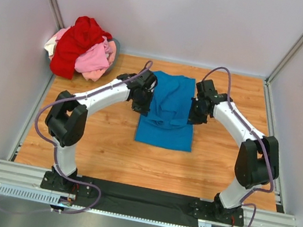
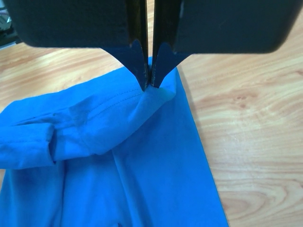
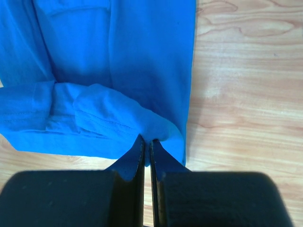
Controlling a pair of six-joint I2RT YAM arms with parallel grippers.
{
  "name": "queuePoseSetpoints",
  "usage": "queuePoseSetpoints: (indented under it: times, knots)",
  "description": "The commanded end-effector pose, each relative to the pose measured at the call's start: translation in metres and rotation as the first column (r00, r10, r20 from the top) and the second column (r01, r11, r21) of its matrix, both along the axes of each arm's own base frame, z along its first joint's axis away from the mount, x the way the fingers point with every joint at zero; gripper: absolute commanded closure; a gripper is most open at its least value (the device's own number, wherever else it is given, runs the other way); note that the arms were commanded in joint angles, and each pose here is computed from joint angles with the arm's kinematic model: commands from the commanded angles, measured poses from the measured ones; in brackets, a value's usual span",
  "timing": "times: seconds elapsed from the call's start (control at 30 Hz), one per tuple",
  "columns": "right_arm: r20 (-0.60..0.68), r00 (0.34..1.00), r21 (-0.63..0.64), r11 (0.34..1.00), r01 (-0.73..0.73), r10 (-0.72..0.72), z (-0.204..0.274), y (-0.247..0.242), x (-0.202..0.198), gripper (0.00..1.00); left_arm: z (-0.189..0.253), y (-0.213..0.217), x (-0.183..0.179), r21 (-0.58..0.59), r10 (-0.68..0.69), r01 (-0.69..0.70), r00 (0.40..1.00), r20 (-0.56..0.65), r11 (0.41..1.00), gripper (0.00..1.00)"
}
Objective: Fold and stack the t-shirts
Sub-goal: Fold the tshirt
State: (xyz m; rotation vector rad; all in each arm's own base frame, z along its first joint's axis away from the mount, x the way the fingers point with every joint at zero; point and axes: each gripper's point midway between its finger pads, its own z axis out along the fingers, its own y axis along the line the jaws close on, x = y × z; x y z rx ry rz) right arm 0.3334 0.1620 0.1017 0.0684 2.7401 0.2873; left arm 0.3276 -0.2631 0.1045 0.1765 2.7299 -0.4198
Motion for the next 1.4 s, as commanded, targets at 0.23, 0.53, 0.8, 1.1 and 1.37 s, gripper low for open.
queuePoseSetpoints:
  times: [0.23, 0.53, 0.8, 1.1, 1.37]
  knots:
    - [0.005, 1.000, 0.052, 0.999, -0.014, 0.014, -0.006, 0.005, 0.044, 1.00, -0.012, 0.006, 0.026, 0.006, 0.007, -0.006, 0.999, -0.039, 1.000, 1.00]
    - [-0.070, 0.998, 0.079, 0.997, 0.013, -0.007, -0.022, -0.004, 0.089, 0.58, -0.038, 0.030, 0.064, 0.028, 0.038, -0.034, 0.987, -0.154, 0.999, 0.61]
    - [0.055, 0.995, -0.032, 0.996, 0.086, -0.084, 0.051, -0.046, 0.117, 0.38, 0.060, 0.056, 0.106, 0.012, 0.098, -0.099, 0.994, 0.057, 0.995, 0.41]
    - [0.061, 0.998, 0.198, 0.980, -0.022, 0.011, 0.047, 0.000, 0.033, 0.45, 0.079, 0.036, 0.053, -0.079, 0.037, -0.026, 0.989, 0.141, 0.997, 0.38]
    - [-0.003, 1.000, 0.161, 0.987, -0.001, 0.002, -0.014, -0.016, -0.034, 0.43, 0.018, 0.011, -0.035, -0.211, -0.052, 0.060, 0.998, 0.044, 0.976, 0.39]
